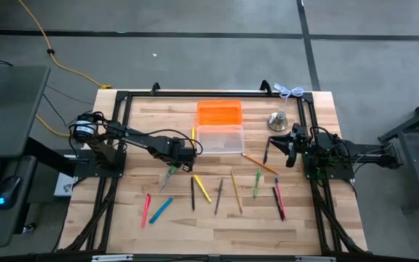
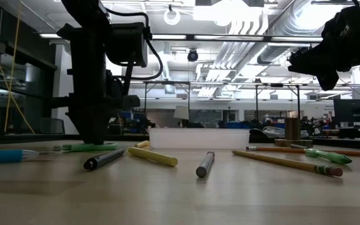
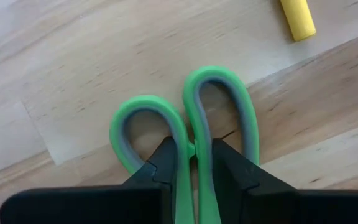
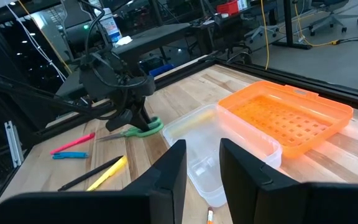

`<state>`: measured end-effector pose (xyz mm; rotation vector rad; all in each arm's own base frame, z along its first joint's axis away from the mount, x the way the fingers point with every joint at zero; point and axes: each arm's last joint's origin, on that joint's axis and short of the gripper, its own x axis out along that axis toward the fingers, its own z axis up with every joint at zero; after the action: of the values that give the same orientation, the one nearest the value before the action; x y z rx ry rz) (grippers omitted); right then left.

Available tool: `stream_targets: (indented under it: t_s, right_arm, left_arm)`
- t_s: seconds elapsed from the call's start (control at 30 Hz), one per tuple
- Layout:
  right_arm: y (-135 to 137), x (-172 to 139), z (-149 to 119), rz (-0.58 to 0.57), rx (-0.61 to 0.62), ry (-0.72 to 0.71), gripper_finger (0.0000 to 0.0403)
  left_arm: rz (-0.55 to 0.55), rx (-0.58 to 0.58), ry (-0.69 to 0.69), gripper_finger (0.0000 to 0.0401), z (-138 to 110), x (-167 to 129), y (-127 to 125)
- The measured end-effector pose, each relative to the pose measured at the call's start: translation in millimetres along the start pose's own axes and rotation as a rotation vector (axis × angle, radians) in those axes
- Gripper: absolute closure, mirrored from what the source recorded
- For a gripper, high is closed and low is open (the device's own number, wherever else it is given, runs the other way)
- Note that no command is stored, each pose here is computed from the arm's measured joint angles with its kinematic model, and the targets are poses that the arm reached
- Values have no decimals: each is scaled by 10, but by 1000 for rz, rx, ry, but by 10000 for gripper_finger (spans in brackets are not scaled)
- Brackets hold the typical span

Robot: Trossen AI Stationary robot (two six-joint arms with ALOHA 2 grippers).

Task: Pick & place school supplies into a supply box
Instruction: Put the green scissors into the orange supply box

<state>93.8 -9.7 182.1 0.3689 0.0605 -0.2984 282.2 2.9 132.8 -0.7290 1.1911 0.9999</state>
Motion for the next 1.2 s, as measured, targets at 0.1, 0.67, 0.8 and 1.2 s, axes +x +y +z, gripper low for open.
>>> stream_targets:
  t_s: [0.1,0.67,0.8,1.2]
  right_arm:
    - [0,0,0,0,0,0,329]
    - [0,0,0,0,0,0,329]
    - [0,0,0,0,0,0,329]
    - [0,0,0,0,0,0,329]
  left_arm:
    - [3,1,-3,313,0,0,2]
    - [42,14,6,313,21,-127,64]
    - [69,18,-6,313,45,-209,80]
    - [89,27,27,313,25,-221,102]
